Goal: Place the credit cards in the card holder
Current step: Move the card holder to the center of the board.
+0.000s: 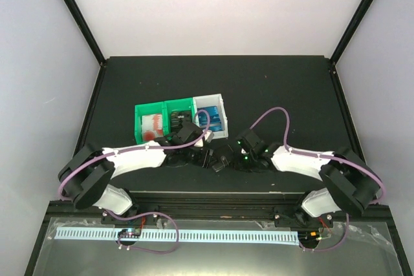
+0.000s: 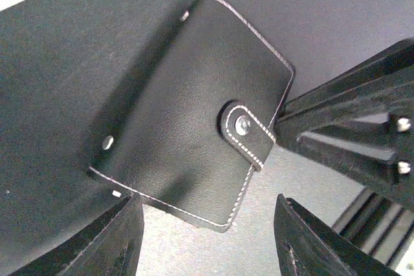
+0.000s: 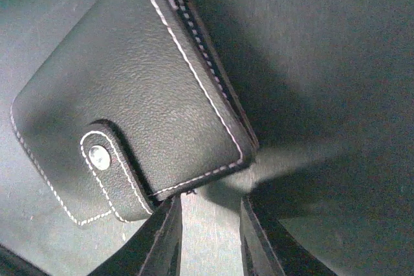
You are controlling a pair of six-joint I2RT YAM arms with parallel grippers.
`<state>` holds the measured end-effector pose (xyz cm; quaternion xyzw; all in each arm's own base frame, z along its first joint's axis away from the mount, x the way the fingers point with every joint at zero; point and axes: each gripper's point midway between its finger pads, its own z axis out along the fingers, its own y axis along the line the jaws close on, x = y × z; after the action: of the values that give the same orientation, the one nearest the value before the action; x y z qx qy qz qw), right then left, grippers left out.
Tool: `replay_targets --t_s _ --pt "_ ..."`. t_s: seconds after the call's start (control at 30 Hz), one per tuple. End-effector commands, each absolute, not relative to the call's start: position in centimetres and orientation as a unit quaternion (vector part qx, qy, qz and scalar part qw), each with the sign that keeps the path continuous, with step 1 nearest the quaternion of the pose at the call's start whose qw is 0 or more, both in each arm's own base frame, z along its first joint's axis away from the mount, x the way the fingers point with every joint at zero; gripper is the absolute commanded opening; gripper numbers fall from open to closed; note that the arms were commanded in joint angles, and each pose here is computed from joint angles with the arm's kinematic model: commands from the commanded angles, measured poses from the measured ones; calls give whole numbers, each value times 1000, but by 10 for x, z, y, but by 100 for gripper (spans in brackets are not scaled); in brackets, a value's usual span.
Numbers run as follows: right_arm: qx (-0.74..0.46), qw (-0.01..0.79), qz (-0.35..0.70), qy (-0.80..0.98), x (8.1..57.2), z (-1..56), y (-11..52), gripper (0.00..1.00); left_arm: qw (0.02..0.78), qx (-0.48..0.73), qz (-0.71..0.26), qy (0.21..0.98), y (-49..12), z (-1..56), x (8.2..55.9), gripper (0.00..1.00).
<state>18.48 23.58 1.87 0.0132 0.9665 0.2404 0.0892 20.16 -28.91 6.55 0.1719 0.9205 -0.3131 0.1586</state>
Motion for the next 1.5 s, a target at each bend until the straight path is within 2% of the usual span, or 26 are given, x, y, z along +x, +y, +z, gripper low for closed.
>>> replay_targets --t_s 0.0,0.13,0.27,0.57,0.73,0.87,1.03,1.23,1.33,1.47 --pt "10 131 200 971 210 17 234 28 174 177 -286 925 -294 61 215 57" --pt "6 163 162 973 235 18 228 27 188 160 -226 942 -280 40 230 50" --pt "-14 181 135 974 253 21 228 28 213 149 -207 943 -275 35 240 49" --pt "-22 178 141 974 254 32 233 36 216 135 -211 944 -271 46 238 63" --pt "-10 180 148 972 251 42 230 41 238 130 -209 940 -269 64 243 65" --pt "6 195 148 970 254 54 227 52 248 114 -168 947 -259 59 255 65" --pt "18 195 155 968 254 59 230 56 219 119 -184 951 -274 44 257 54" --pt "25 191 162 968 253 58 240 56 197 101 -202 954 -283 33 254 47" --pt "19 193 151 969 251 56 247 60 171 95 -228 954 -288 32 243 41" --pt "22 206 120 971 249 52 244 64 163 66 -261 949 -285 35 231 41"
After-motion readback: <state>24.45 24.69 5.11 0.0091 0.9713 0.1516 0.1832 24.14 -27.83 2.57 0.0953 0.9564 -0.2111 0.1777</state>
